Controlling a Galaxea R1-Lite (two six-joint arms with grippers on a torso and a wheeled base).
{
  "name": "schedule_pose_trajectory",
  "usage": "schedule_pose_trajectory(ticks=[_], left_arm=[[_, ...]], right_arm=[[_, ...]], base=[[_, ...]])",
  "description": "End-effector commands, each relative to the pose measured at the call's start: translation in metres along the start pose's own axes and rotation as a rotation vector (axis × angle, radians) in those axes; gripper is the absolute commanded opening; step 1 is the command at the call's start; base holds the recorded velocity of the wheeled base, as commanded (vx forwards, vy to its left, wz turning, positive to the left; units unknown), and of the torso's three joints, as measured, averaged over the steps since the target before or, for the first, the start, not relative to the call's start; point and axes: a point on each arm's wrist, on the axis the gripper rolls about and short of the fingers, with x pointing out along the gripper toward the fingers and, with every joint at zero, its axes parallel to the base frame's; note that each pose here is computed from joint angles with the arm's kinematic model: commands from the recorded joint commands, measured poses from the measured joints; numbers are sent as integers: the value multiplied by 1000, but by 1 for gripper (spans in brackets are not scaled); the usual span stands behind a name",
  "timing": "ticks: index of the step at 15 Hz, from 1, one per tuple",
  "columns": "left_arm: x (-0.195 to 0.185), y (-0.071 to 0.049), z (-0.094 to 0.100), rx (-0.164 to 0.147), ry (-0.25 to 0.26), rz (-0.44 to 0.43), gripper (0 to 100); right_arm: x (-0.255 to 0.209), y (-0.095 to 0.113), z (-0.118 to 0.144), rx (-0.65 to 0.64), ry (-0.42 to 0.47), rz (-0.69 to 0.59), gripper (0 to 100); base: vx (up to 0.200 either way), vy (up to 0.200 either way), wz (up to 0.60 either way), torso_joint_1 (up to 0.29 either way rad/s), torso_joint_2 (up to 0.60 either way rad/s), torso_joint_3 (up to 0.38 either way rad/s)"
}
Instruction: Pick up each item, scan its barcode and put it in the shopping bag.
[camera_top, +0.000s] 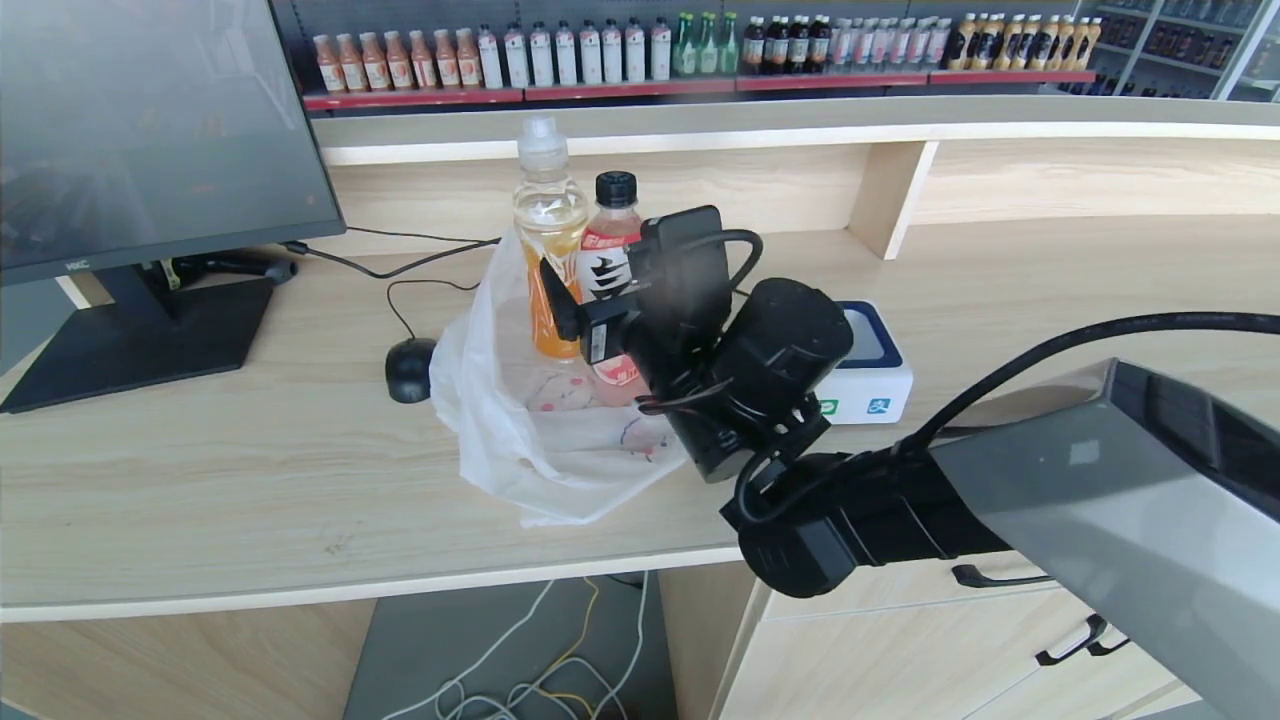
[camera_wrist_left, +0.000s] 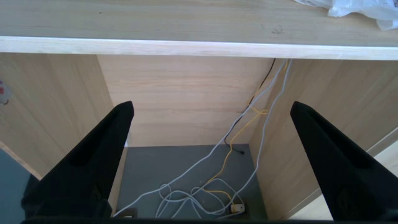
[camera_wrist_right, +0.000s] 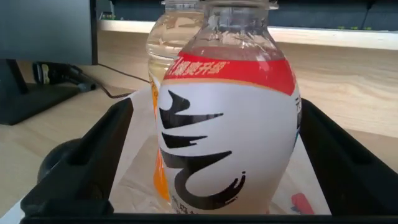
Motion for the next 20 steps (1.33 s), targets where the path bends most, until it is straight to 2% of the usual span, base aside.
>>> schedule_pose_trajectory(ticks=[1,7,9,11,12,14,15,18,20], left_arm=[[0,0,0,0,0,1,100],[0,0,0,0,0,1,100],[0,0,0,0,0,1,100],[0,0,0,0,0,1,100],[0,0,0,0,0,0,100],[0,0,0,0,-1,1,100],[0,0,0,2,0,0,100],[0,0,0,2,0,1,100],[0,0,0,2,0,0,100]], right_arm=[[-1,-8,39,20,-63,-25,100],[-48,-45,99,44,-62,-51,100],[-77,-69,120,53,-53,-77,100],[-121,-106,133,38,-12,-139,100],[-147,-122,135,44,11,-170,100],[-191,-140,133,65,60,-194,100],[-239,-146,127,77,117,-181,100],[-308,-142,105,105,241,-154,100],[-318,-141,101,163,298,-159,100]], base=[[0,0,0,0,0,0],[0,0,0,0,0,0],[0,0,0,0,0,0],[0,0,0,0,0,0],[0,0,0,0,0,0],[0,0,0,0,0,0],[0,0,0,0,0,0],[0,0,0,0,0,0],[0,0,0,0,0,0]])
